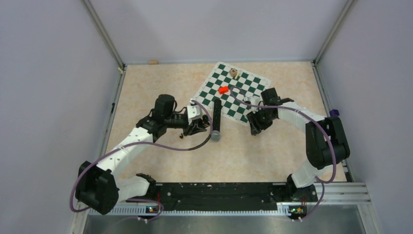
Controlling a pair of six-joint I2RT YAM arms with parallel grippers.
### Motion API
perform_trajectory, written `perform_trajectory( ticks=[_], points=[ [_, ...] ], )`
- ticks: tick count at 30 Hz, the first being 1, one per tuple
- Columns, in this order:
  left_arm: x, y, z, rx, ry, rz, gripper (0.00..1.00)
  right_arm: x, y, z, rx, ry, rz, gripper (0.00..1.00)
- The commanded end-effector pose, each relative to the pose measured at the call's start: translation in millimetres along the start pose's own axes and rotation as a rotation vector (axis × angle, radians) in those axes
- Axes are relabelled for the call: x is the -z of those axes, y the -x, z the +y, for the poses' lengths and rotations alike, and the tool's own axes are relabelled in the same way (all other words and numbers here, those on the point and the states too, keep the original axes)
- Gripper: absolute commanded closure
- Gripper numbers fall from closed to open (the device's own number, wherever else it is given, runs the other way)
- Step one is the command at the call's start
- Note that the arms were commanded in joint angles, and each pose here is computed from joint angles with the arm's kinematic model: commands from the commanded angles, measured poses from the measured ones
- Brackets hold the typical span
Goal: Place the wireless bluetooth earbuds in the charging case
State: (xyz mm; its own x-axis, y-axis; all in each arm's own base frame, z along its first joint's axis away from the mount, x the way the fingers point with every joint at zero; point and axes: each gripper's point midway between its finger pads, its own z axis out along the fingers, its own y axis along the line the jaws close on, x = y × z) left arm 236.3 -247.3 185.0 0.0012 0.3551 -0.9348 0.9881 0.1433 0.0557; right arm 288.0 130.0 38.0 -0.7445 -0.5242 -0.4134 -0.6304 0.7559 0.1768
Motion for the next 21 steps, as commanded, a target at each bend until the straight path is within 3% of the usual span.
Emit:
perform_trajectory(
  ticks=[1,11,16,21],
  points=[
    [4,18,0,-0.043,0.002,-0.051,1.0,-5,-3,-2,-0.049,0.036,0.002,0.52],
    [4,17,0,-0.043,0.001,-0.051,1.0,-17,-16,-5,-0.115,0.083,0.047,0.56],
    [4,17,0,-0.044,0.001,-0.05,1.0,-19,-17,-3,-0.119,0.098,0.056,0.64],
    [3,16,0,-0.042,-0.002,-0.048,1.0,-16,-15,2,-0.118,0.119,0.045,0.64]
  ],
)
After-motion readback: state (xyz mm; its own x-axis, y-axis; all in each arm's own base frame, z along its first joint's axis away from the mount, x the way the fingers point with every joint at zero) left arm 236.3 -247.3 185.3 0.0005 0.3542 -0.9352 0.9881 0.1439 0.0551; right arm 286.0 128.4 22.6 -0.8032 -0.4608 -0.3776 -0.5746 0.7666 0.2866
